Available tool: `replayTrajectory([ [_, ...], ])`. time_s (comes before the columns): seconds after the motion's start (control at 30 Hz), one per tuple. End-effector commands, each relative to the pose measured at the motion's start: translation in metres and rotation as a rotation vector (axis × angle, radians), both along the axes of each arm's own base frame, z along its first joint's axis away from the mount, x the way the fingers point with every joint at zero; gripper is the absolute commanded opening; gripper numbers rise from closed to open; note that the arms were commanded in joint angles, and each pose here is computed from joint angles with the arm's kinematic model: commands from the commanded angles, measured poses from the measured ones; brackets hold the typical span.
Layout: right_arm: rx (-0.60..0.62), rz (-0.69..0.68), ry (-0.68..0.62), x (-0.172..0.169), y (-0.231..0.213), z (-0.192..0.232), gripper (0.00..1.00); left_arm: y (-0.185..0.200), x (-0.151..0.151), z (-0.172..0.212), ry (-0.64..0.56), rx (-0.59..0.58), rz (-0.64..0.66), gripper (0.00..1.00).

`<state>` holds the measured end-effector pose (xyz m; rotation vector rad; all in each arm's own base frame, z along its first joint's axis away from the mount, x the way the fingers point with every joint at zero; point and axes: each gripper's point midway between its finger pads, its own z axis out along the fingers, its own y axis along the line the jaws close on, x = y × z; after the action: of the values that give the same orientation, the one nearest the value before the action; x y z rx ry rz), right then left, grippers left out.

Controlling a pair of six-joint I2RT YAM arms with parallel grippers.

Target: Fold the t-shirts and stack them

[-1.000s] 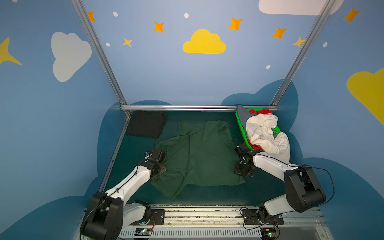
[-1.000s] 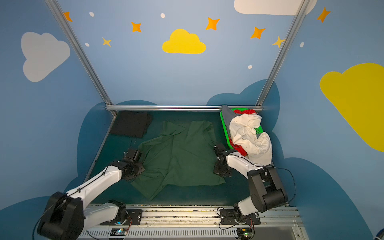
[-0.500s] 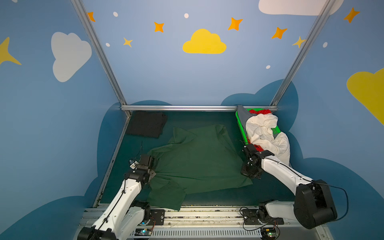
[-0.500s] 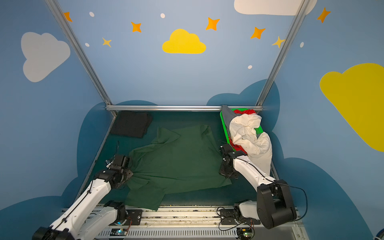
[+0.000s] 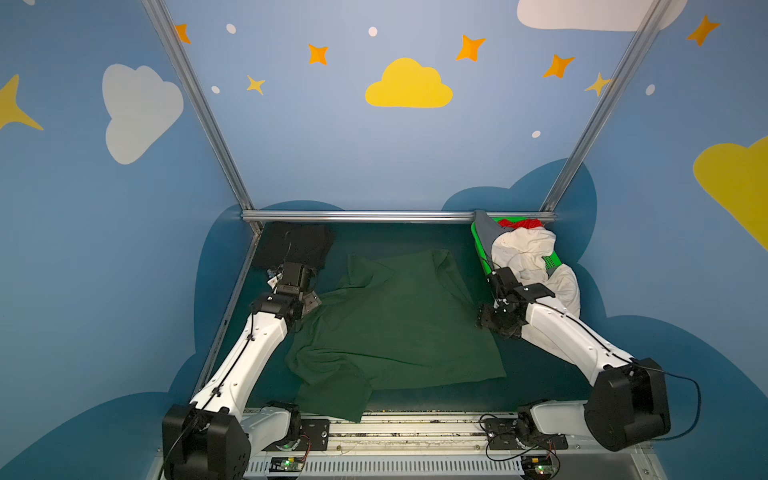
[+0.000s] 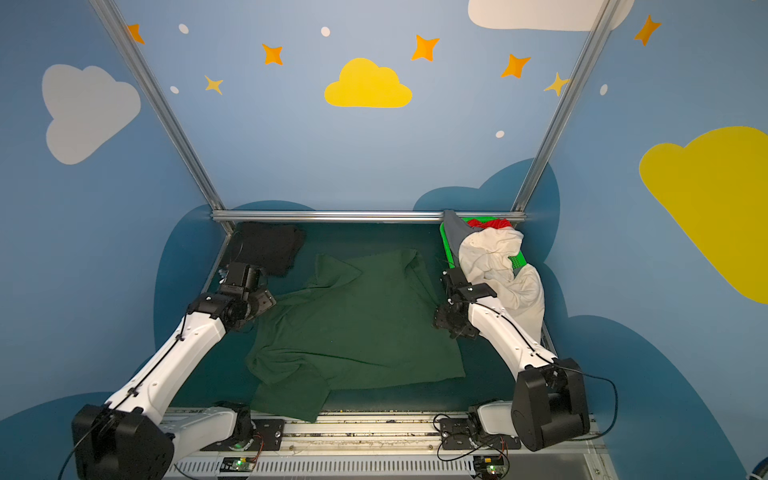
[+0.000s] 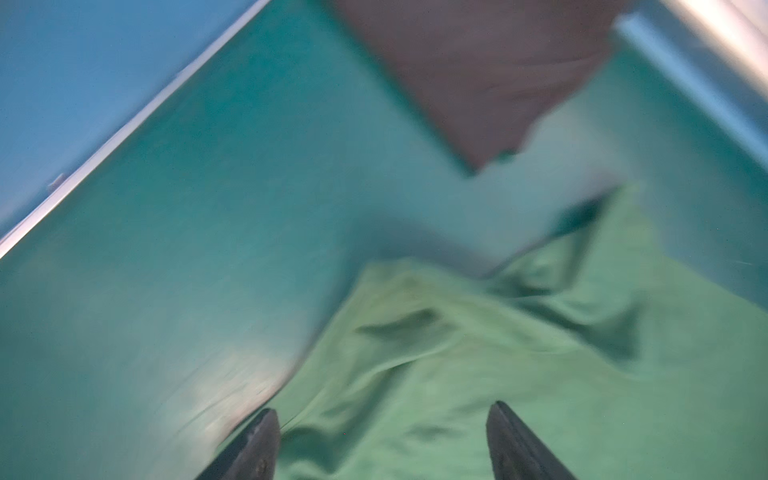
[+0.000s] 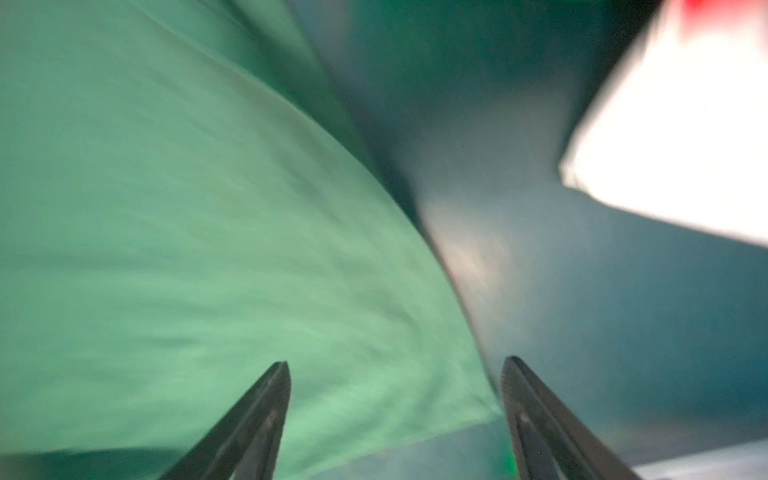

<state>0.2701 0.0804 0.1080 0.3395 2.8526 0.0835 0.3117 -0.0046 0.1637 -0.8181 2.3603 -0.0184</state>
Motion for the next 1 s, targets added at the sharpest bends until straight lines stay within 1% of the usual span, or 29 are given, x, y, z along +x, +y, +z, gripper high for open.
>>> replayTrajectory([
  [0.0, 0.159, 0.114, -0.112, 0.059, 0.045, 0.017, 0.78, -0.056, 0.040, 0.003, -0.041, -0.077, -0.256, 0.82],
  [0.07, 0.223, 0.151, -0.123, 0.087, 0.067, 0.019, 0.78, -0.089, 0.062, -0.001, -0.015, -0.103, -0.370, 0.84],
  [0.17, 0.264, 0.165, -0.124, 0.125, 0.085, 0.016, 0.78, -0.134, 0.087, -0.012, 0.030, -0.107, -0.535, 0.84],
  [0.2, 0.274, 0.161, -0.127, 0.140, 0.090, 0.014, 0.78, -0.148, 0.096, -0.020, 0.048, -0.092, -0.577, 0.84],
  [0.27, 0.315, 0.156, -0.116, 0.163, 0.098, 0.005, 0.78, -0.167, 0.107, -0.034, 0.085, -0.085, -0.621, 0.84],
  [0.33, 0.335, 0.151, -0.096, 0.184, 0.104, -0.006, 0.75, -0.179, 0.119, -0.041, 0.106, -0.101, -0.633, 0.83],
  [0.4, 0.315, 0.161, -0.091, 0.203, 0.107, -0.019, 0.72, -0.192, 0.131, -0.050, 0.096, -0.116, -0.650, 0.82],
  [0.43, 0.301, 0.163, -0.089, 0.210, 0.107, -0.025, 0.71, -0.194, 0.134, -0.056, 0.104, -0.126, -0.651, 0.81],
  [0.5, 0.278, 0.174, -0.090, 0.227, 0.107, -0.036, 0.69, -0.200, 0.141, -0.066, 0.134, -0.133, -0.656, 0.74],
  [0.57, 0.265, 0.182, -0.093, 0.240, 0.109, -0.044, 0.67, -0.204, 0.145, -0.075, 0.163, -0.137, -0.667, 0.74],
  [0.67, 0.251, 0.196, -0.102, 0.257, 0.113, -0.052, 0.65, -0.212, 0.150, -0.084, 0.184, -0.153, -0.685, 0.73],
  [0.83, 0.242, 0.199, -0.114, 0.275, 0.116, -0.059, 0.52, -0.220, 0.156, -0.093, 0.194, -0.157, -0.703, 0.74],
  [0.93, 0.248, 0.207, -0.132, 0.283, 0.120, -0.061, 0.48, -0.221, 0.159, -0.098, 0.208, -0.148, -0.703, 0.74],
  [0.97, 0.247, 0.208, -0.139, 0.286, 0.120, -0.059, 0.44, -0.221, 0.161, -0.098, 0.209, -0.147, -0.705, 0.74],
])
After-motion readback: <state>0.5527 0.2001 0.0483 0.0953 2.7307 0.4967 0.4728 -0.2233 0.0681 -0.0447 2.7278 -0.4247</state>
